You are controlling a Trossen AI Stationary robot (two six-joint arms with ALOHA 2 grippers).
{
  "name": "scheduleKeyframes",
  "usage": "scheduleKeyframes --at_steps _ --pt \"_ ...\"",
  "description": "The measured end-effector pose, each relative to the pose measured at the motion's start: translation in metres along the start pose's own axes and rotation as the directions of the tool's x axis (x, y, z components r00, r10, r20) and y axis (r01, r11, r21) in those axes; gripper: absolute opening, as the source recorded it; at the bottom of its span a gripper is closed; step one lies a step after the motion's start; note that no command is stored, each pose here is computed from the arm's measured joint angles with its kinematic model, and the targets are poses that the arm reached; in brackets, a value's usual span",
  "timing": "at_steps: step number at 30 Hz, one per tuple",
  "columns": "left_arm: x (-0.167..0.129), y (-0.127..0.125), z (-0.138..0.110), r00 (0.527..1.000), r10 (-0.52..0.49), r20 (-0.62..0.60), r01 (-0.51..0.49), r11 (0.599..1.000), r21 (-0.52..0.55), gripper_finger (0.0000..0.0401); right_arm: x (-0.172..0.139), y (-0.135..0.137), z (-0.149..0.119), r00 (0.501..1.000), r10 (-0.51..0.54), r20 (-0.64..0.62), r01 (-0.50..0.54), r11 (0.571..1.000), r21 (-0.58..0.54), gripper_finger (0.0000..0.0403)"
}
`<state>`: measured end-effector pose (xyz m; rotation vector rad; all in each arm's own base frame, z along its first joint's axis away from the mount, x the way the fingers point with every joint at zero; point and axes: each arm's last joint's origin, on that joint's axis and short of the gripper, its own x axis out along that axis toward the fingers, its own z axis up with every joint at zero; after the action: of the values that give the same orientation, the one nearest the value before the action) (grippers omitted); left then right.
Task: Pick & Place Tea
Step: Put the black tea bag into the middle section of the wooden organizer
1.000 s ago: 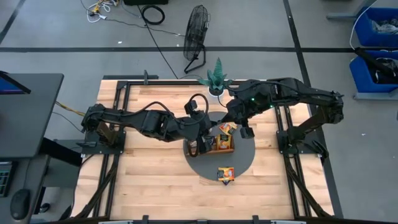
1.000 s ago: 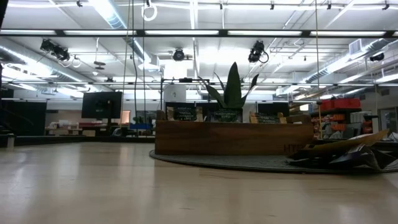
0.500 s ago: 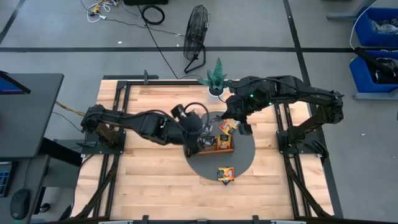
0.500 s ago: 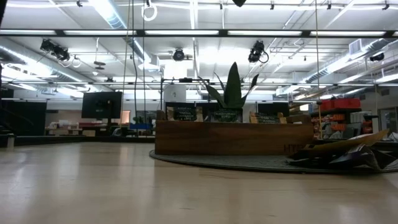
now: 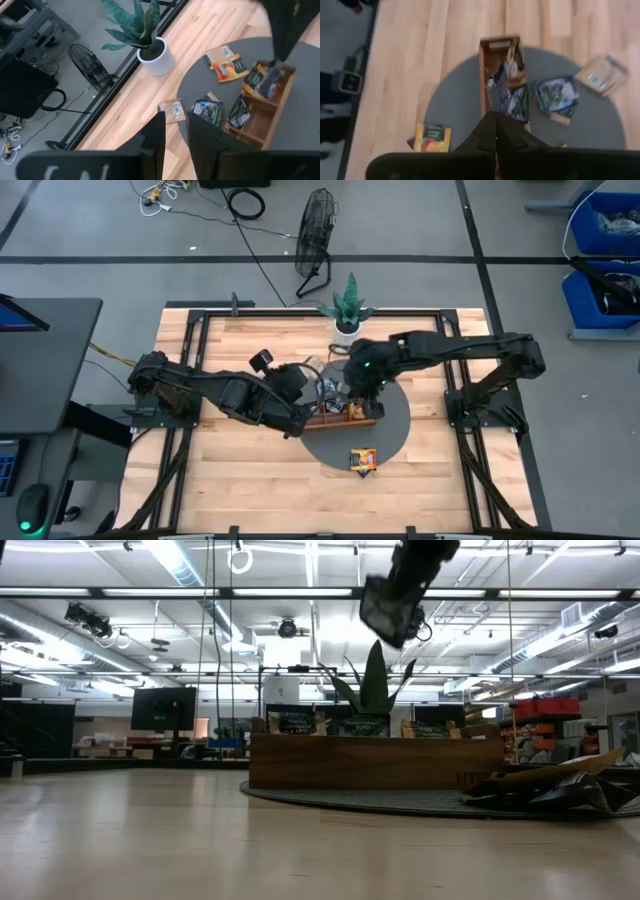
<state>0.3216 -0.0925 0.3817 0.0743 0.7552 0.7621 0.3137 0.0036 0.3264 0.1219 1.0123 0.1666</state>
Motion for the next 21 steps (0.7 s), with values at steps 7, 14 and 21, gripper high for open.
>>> scheduleKeyframes --at_steps 7,14,21 --pt "-0.001 0.001 -0.003 1.000 0.010 -0.013 -0.010 1.000 0.026 0.0062 0.048 -0.009 0.006 0.991 0.021 -0.134 -0.015 0.999 0.041 0.0000" --pt "-0.007 0.008 -0.007 0.999 0.033 -0.028 -0.032 0.999 0.018 0.0055 0.080 -0.017 0.004 0.975 0.026 -0.221 -0.012 0.998 0.065 0.0000" --pt "-0.020 0.021 -0.006 0.999 0.041 0.013 -0.041 0.999 0.000 0.0055 0.103 -0.023 0.008 0.978 -0.018 -0.209 0.024 0.999 0.028 0.0000"
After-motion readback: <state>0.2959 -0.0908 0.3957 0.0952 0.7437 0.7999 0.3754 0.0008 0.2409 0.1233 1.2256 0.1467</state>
